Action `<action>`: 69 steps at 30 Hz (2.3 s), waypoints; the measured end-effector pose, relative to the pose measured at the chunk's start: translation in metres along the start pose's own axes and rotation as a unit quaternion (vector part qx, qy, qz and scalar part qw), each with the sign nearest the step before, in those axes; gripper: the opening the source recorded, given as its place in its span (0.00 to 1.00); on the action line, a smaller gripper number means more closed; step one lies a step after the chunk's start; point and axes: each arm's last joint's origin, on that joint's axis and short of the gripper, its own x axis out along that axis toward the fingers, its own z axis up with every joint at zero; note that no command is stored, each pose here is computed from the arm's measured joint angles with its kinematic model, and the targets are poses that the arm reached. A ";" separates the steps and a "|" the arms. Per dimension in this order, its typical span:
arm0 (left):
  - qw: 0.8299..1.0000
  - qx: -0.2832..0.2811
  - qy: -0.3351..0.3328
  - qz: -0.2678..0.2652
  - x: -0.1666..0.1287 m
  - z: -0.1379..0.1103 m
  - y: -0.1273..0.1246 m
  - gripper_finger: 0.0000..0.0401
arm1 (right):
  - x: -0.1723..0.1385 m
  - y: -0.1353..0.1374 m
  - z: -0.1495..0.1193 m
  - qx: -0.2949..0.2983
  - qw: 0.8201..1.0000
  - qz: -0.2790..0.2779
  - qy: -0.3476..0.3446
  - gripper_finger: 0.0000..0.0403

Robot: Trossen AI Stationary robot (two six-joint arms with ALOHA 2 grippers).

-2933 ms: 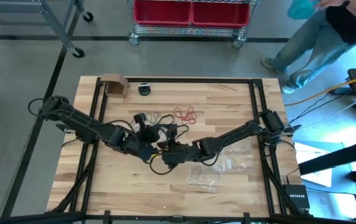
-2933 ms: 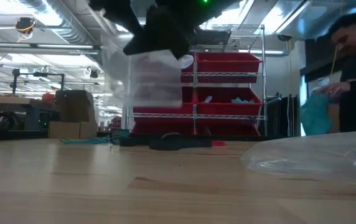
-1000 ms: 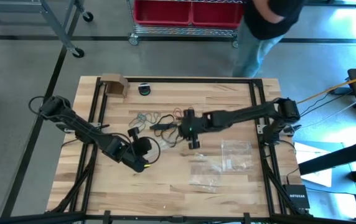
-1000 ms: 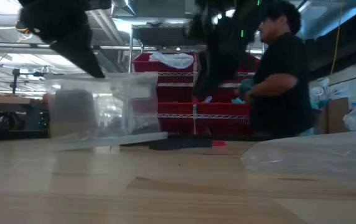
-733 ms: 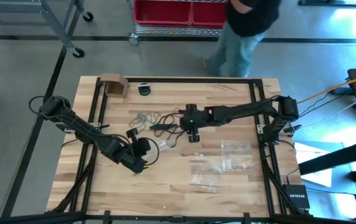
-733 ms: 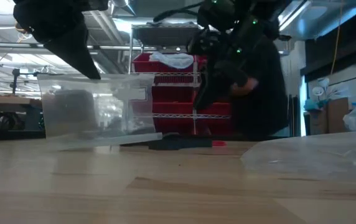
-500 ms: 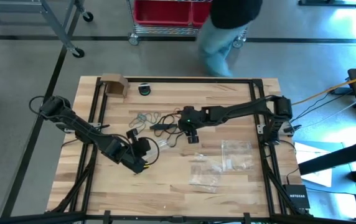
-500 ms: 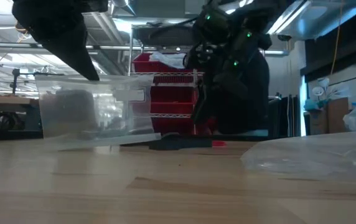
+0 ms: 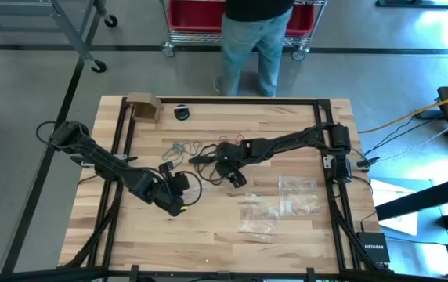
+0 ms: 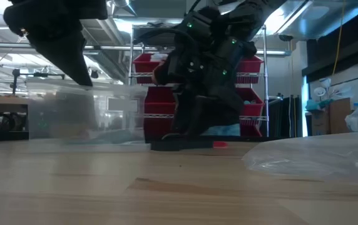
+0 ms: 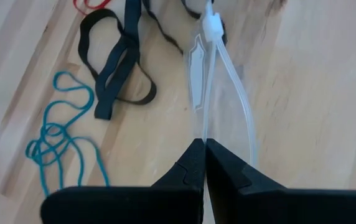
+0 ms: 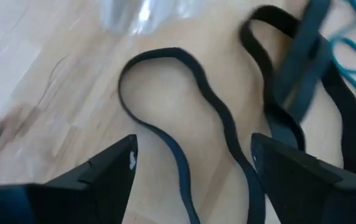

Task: Sort rubber bands
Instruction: Put the black rubber band into the transparent zip bag

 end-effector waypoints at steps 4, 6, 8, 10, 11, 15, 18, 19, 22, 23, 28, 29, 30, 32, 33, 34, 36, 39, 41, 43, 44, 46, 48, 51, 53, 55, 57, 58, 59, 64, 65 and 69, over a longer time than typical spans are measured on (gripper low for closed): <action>1.000 -0.003 0.003 0.002 0.000 -0.001 0.001 0.00 | 0.000 -0.003 0.001 -0.012 1.000 -0.007 -0.010 0.74; 1.000 -0.006 0.002 0.002 0.000 0.000 0.000 0.00 | 0.000 -0.007 -0.001 -0.011 1.000 -0.007 -0.013 0.73; 1.000 -0.007 0.001 0.003 0.000 0.000 0.000 0.00 | 0.005 -0.011 -0.005 -0.007 1.000 -0.003 -0.016 0.73; 1.000 -0.007 0.001 0.003 0.000 0.000 0.000 0.00 | 0.013 -0.011 -0.011 -0.001 1.000 0.013 -0.010 0.73; 1.000 -0.007 0.001 0.003 0.000 0.000 0.000 0.00 | 0.016 -0.011 -0.012 0.004 1.000 0.020 -0.011 0.73; 1.000 -0.008 0.000 0.003 0.000 0.000 0.000 0.00 | 0.025 -0.010 -0.014 0.005 1.000 0.022 -0.005 0.73; 1.000 -0.008 0.000 0.002 0.000 0.000 0.000 0.00 | 0.027 -0.009 -0.016 0.006 1.000 0.025 0.000 0.70; 1.000 -0.008 -0.001 0.002 0.000 0.000 0.000 0.00 | 0.027 -0.009 -0.016 0.006 1.000 0.027 0.001 0.68; 1.000 -0.008 -0.001 0.002 0.000 0.000 0.000 0.00 | 0.028 -0.007 -0.018 0.007 0.999 0.037 0.006 0.58; 1.000 -0.009 -0.001 0.002 0.000 0.000 0.000 0.00 | 0.028 -0.007 -0.018 0.007 0.999 0.040 0.007 0.54; 1.000 -0.010 -0.002 0.001 0.000 0.000 0.000 0.00 | 0.028 -0.005 -0.020 0.022 0.999 0.043 0.018 0.29; 1.000 -0.011 -0.004 0.000 0.000 0.001 0.000 0.00 | 0.027 -0.004 -0.019 0.037 0.998 0.044 0.018 0.23; 1.000 -0.013 -0.007 -0.002 0.000 0.001 -0.001 0.00 | 0.026 -0.004 -0.019 0.054 0.997 0.048 0.021 0.17; 1.000 -0.018 -0.014 -0.009 0.000 0.003 -0.002 0.00 | 0.024 0.000 -0.018 0.081 0.995 0.056 0.025 0.05; 1.000 -0.020 -0.016 -0.010 0.000 0.003 -0.003 0.00 | 0.022 0.002 -0.017 0.088 0.994 0.056 0.030 0.03; 1.000 -0.022 -0.019 -0.012 0.000 0.004 -0.003 0.00 | 0.021 0.005 -0.014 0.096 0.993 0.056 0.034 0.03; 0.999 -0.025 -0.022 -0.015 0.000 0.005 -0.003 0.00 | 0.016 0.014 -0.009 0.110 0.992 0.055 0.039 0.03; 0.999 -0.033 -0.028 -0.020 0.000 0.006 -0.005 0.00 | 0.005 0.033 0.000 0.111 0.990 0.067 0.057 0.01; 0.999 -0.038 -0.028 -0.020 0.000 0.006 -0.004 0.00 | -0.003 0.046 0.009 0.110 0.990 0.065 0.059 0.01; 0.998 -0.046 -0.027 -0.020 0.000 0.006 -0.004 0.00 | -0.015 0.058 0.016 0.113 0.990 0.062 0.056 0.00; 0.998 -0.048 -0.027 -0.020 0.000 0.006 -0.004 0.00 | -0.021 0.065 0.018 0.117 0.990 0.055 0.056 0.00; 0.998 -0.052 -0.027 -0.021 0.000 0.006 -0.005 0.00 | -0.030 0.079 0.021 0.125 0.990 0.038 0.054 0.00; 0.998 -0.058 -0.027 -0.021 0.000 0.006 -0.005 0.00 | -0.041 0.093 0.023 0.134 0.989 0.022 0.052 0.00; 0.997 -0.062 -0.030 -0.024 -0.001 0.007 -0.005 0.00 | -0.056 0.109 0.032 0.151 0.988 0.010 0.028 0.00; 0.997 -0.067 -0.037 -0.030 -0.001 0.008 -0.006 0.00 | -0.060 0.116 0.035 0.164 0.986 0.014 0.020 0.00; 0.996 -0.068 -0.038 -0.033 -0.001 0.008 -0.007 0.00 | -0.060 0.121 0.036 0.174 0.985 0.005 0.021 0.00; 0.996 -0.069 -0.043 -0.039 -0.001 0.010 -0.008 0.00 | -0.060 0.120 0.037 0.177 0.984 -0.019 0.018 0.00; 0.996 -0.065 -0.043 -0.038 -0.001 0.010 -0.008 0.00 | -0.059 0.119 0.037 0.177 0.983 -0.037 0.018 0.01; 0.996 -0.063 -0.043 -0.038 -0.001 0.010 -0.008 0.00 | -0.057 0.117 0.036 0.178 0.982 -0.058 0.020 0.01; 0.996 -0.064 -0.042 -0.039 -0.001 0.010 -0.008 0.00 | -0.034 0.106 0.025 0.190 0.978 -0.072 0.055 0.10; 0.996 -0.065 -0.044 -0.040 -0.001 0.010 -0.008 0.00 | -0.029 0.105 0.023 0.193 0.977 -0.061 0.062 0.13; 0.996 -0.067 -0.049 -0.044 -0.001 0.011 -0.009 0.00 | -0.010 0.109 0.016 0.188 0.977 -0.045 0.089 0.29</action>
